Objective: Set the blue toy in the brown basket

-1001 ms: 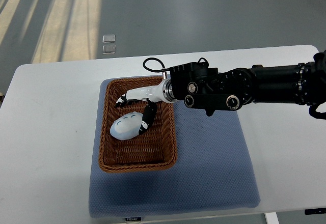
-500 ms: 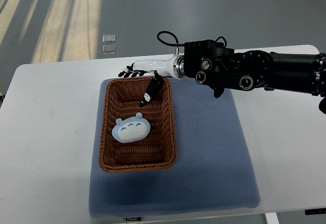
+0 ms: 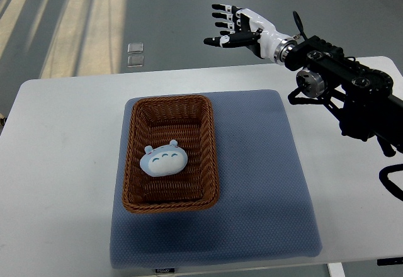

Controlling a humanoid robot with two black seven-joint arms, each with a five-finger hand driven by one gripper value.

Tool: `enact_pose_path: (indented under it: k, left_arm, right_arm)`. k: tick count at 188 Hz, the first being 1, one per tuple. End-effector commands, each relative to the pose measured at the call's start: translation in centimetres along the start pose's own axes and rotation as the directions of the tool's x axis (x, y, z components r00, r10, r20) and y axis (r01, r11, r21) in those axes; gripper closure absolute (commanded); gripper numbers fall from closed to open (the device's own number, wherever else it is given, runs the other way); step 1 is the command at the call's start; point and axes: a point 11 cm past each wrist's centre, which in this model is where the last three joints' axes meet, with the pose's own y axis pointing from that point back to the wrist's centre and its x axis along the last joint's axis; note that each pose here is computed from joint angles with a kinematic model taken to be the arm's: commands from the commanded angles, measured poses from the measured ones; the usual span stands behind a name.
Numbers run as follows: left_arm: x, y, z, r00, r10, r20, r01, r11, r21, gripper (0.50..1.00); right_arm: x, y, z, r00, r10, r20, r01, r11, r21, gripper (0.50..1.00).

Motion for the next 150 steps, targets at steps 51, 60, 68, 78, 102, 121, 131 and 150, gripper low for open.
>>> enact_pose_path:
  k: [51,60,68,78,102,121,131,150]
  left_arm:
    - [0.0,0.0,0.0,1.0,0.0,-0.001,0.0,1.0,0.0,0.5]
    - [0.0,0.0,0.0,1.0,0.0,-0.001,0.0,1.0,0.0,0.5]
    - [0.0,0.0,0.0,1.0,0.0,0.001,0.0,1.0,0.0,0.5]
    - [0.0,0.0,0.0,1.0,0.0,-0.001,0.0,1.0,0.0,0.5]
    - [0.0,0.0,0.0,1.0,0.0,-0.002,0.0,1.0,0.0,0.5]
    - [0.0,0.0,0.0,1.0,0.0,-0.001,0.0,1.0,0.0,0.5]
    - [0.0,0.0,0.0,1.0,0.0,0.001,0.0,1.0,0.0,0.5]
    - [0.0,0.0,0.0,1.0,0.0,0.001,0.0,1.0,0.0,0.5]
  right_arm:
    - [6.2,4.4,7.4,0.846,0.256,0.467,-0.279,0.96,-0.021,0.589]
    - [6.6,4.7,8.0,0.82,0.273,0.503,-0.3,0.954,-0.03,0.589]
    - [6.9,4.9,8.4,0.801,0.285,0.527,-0.313,0.949,-0.037,0.589]
    - [7.5,5.5,9.2,0.767,0.307,0.564,-0.337,0.94,-0.054,0.591]
    - [8.2,6.1,10.1,0.698,0.331,0.635,-0.368,0.926,-0.077,0.589]
    - [8.7,6.4,10.4,0.677,0.342,0.652,-0.383,0.92,-0.084,0.589]
    - [8.9,6.5,10.4,0.678,0.346,0.649,-0.388,0.918,-0.084,0.589]
    - [9.1,6.5,10.0,0.684,0.349,0.641,-0.404,0.913,-0.066,0.589]
